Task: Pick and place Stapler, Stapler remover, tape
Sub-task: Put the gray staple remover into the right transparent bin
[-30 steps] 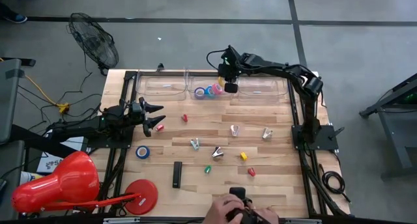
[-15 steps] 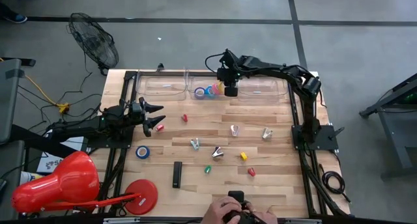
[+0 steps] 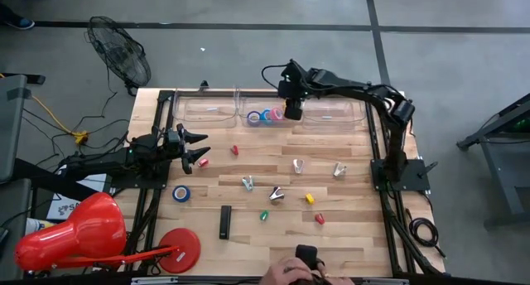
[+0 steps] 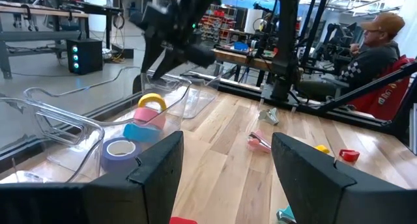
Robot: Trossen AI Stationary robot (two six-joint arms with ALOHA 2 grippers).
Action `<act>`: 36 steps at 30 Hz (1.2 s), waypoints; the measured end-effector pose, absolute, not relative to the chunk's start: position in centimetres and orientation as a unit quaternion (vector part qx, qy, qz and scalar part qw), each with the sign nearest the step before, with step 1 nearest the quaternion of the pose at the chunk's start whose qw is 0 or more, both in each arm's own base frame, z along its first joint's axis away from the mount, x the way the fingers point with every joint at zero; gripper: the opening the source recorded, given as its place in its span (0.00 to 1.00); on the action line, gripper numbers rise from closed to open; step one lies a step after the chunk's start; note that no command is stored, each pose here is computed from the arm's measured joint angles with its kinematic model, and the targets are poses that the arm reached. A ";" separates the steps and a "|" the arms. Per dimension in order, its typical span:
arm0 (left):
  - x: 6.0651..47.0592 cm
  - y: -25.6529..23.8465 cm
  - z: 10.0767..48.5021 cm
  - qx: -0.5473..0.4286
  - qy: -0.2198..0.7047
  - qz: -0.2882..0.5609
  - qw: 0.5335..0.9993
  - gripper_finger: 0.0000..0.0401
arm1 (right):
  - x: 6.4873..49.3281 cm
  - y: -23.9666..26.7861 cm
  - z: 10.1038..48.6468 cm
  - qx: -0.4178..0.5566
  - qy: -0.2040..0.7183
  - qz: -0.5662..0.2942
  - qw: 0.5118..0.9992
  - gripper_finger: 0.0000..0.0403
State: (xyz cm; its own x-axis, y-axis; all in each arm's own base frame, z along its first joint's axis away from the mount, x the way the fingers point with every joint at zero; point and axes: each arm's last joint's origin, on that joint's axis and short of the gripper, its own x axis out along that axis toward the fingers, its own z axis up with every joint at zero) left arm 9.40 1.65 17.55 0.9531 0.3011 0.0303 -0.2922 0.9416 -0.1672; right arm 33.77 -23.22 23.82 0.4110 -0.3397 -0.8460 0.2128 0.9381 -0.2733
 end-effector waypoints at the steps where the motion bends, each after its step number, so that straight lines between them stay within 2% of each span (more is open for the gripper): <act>1: 9.4 1.7 17.6 -0.081 -0.028 0.151 0.985 0.57 | 33.7 -22.9 24.3 -0.058 0.515 -0.168 0.839 0.32; 8: 9.4 1.7 17.6 -0.081 -0.028 0.150 0.985 0.57 | 32.4 -20.2 26.9 0.002 0.524 -0.186 0.831 0.32; 13: 9.4 1.7 17.6 -0.081 -0.028 0.150 0.985 0.57 | 31.4 -18.5 27.2 0.127 0.542 -0.240 0.795 0.32; 17: 9.4 1.7 17.5 -0.081 -0.027 0.150 0.985 0.57 | 30.5 -17.1 27.4 0.150 0.575 -0.235 0.769 0.33; 20: 9.4 1.7 17.6 -0.081 -0.028 0.150 0.985 0.57 | 29.9 -15.6 27.1 0.111 0.598 -0.195 0.769 0.32; 25: 9.4 1.7 17.6 -0.081 -0.028 0.150 0.985 0.57 | 28.0 -12.6 26.0 -0.009 0.646 -0.060 0.761 0.32; 36: 9.4 1.7 17.6 -0.081 -0.028 0.150 0.985 0.57 | 23.7 -5.4 22.0 -0.207 0.697 0.136 0.673 0.33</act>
State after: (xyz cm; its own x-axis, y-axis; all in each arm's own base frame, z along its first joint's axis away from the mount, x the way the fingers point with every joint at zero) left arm 9.40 1.65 17.55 0.9533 0.3004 0.0300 -0.2915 0.9418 -0.1671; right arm 23.71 -5.40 22.01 -0.0089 -0.1062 -0.9943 -0.4712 0.8775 -0.0895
